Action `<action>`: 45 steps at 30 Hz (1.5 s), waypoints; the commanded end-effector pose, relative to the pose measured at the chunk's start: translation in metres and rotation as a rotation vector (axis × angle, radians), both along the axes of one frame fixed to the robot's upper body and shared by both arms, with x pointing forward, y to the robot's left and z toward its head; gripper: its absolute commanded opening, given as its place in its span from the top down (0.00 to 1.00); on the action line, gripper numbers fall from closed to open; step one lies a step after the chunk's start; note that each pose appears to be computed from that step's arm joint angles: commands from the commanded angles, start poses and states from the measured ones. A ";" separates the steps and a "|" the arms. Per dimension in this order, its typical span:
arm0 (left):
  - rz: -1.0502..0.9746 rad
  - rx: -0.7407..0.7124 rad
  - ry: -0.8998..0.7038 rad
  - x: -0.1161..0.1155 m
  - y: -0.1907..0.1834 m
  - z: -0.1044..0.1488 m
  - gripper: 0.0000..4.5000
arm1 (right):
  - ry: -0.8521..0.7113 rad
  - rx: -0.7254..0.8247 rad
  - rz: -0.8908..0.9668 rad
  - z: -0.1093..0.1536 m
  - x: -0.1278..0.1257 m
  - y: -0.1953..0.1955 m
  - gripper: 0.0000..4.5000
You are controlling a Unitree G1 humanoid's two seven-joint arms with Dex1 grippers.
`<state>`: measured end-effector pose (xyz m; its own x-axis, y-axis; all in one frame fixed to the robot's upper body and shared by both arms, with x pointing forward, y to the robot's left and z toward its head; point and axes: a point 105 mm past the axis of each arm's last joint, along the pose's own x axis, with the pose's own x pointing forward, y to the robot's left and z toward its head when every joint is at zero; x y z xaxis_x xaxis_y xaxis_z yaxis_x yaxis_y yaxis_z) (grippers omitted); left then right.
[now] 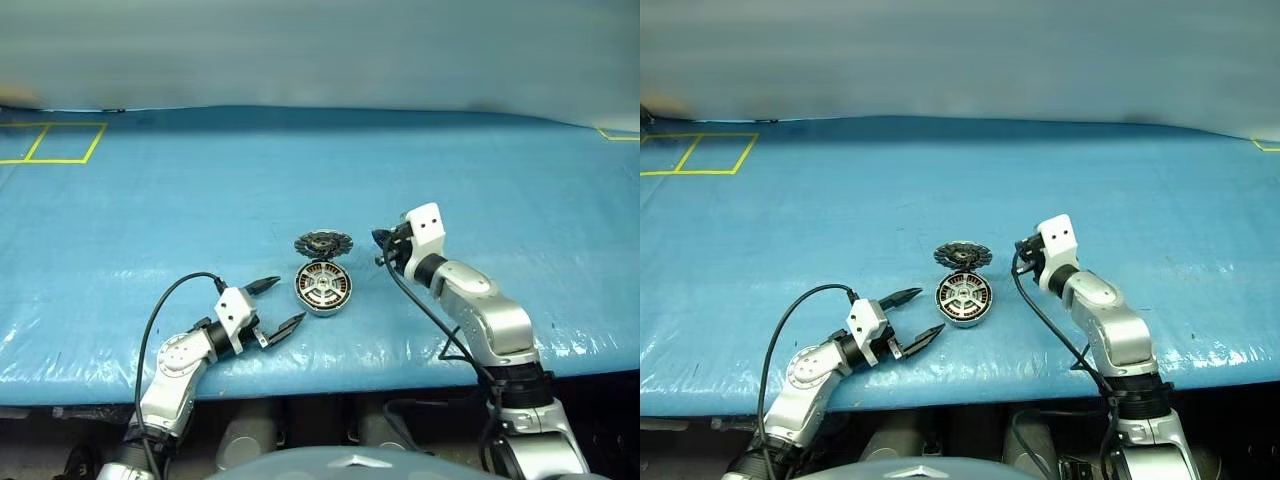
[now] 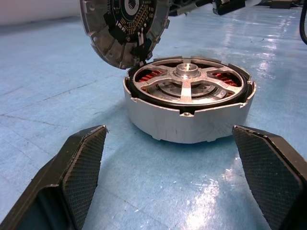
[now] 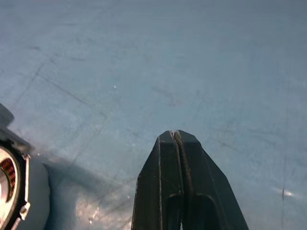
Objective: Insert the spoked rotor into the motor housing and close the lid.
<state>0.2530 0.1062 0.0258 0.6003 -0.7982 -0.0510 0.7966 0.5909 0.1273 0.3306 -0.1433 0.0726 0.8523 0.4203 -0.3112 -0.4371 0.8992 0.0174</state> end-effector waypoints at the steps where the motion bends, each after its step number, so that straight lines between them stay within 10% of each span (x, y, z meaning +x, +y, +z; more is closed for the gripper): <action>1: 0.004 0.006 -0.035 0.000 0.002 0.007 0.00 | -0.031 0.009 0.004 0.010 -0.004 -0.001 0.99; 24: -0.007 0.015 -0.025 0.001 0.004 0.006 0.00 | -0.169 0.234 0.323 0.069 0.011 0.062 0.99; 45: 0.040 0.018 -0.002 -0.001 0.018 0.002 0.00 | 0.056 0.103 0.613 0.012 -0.075 0.094 0.99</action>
